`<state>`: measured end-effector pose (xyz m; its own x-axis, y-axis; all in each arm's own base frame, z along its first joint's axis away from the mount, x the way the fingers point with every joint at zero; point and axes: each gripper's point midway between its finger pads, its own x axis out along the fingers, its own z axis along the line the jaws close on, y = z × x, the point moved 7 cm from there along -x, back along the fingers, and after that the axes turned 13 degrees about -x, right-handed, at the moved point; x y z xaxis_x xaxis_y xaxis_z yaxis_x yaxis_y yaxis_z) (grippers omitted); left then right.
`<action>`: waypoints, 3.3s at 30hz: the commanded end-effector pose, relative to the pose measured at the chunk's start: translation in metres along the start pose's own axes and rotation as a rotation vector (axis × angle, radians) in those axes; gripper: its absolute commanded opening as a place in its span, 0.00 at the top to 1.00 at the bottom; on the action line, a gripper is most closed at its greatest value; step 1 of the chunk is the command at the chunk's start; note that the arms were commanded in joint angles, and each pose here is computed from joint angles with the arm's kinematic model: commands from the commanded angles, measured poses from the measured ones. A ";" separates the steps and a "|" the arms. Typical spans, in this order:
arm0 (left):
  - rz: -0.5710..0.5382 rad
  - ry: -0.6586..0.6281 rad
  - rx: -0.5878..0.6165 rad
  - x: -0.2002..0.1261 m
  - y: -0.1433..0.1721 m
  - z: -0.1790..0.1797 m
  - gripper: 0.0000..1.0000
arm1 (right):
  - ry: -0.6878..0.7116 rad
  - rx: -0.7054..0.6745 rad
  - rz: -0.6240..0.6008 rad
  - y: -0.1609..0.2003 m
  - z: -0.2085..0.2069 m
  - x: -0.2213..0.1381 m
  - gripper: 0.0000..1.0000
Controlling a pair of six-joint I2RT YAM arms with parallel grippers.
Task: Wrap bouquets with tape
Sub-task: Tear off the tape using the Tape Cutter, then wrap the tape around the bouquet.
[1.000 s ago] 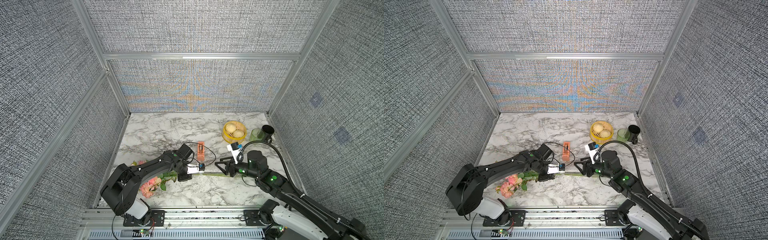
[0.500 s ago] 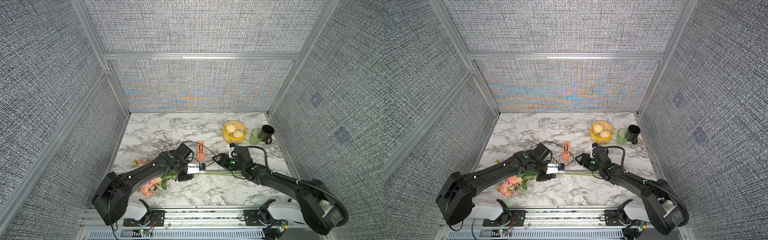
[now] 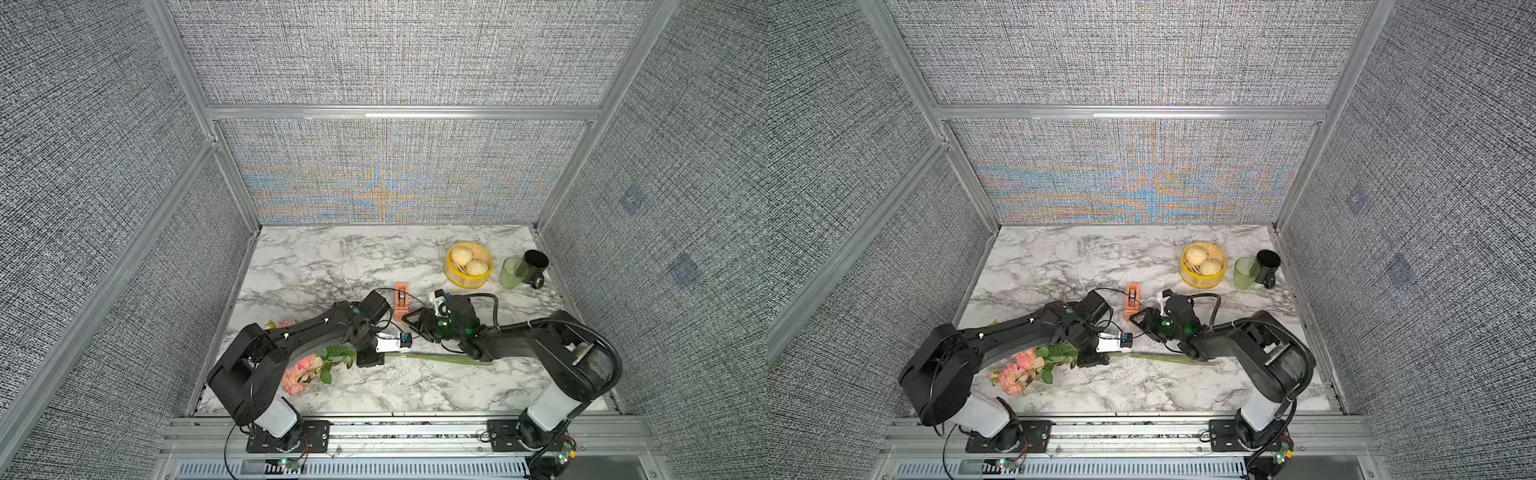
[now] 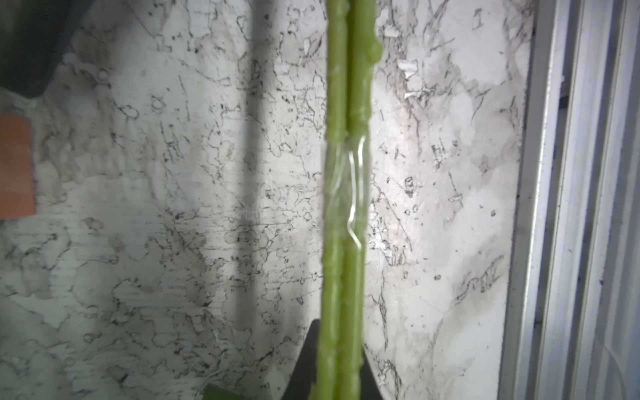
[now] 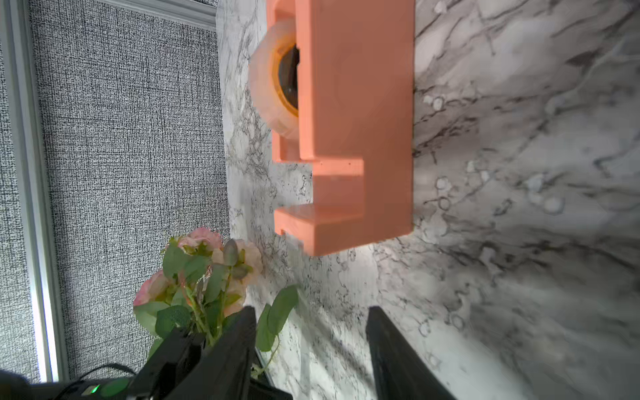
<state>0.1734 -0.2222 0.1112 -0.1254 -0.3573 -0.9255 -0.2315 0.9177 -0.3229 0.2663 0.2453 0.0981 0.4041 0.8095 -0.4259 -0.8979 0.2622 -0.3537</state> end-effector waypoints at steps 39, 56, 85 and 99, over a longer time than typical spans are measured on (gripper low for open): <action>0.006 -0.053 -0.040 -0.006 -0.002 0.004 1.00 | 0.037 0.129 -0.033 0.037 -0.041 0.016 1.00; -0.314 -0.232 0.023 -0.099 -0.037 -0.014 1.00 | 0.294 -0.367 -0.085 -0.005 0.032 -0.127 0.47; -0.371 -0.367 -0.287 -0.158 -0.033 -0.020 1.00 | -0.157 -1.291 -0.580 0.000 0.175 -0.290 0.29; -0.376 -0.224 -0.273 -0.160 -0.055 -0.025 1.00 | -0.310 -1.414 -0.312 0.025 0.144 -0.126 0.25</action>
<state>0.1858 -0.2168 0.2807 0.2623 -0.5569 -0.7881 -0.4644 0.6431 -0.6089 0.1558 0.2134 0.2485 0.2914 0.9451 -0.1478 0.0678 -0.1745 -0.9823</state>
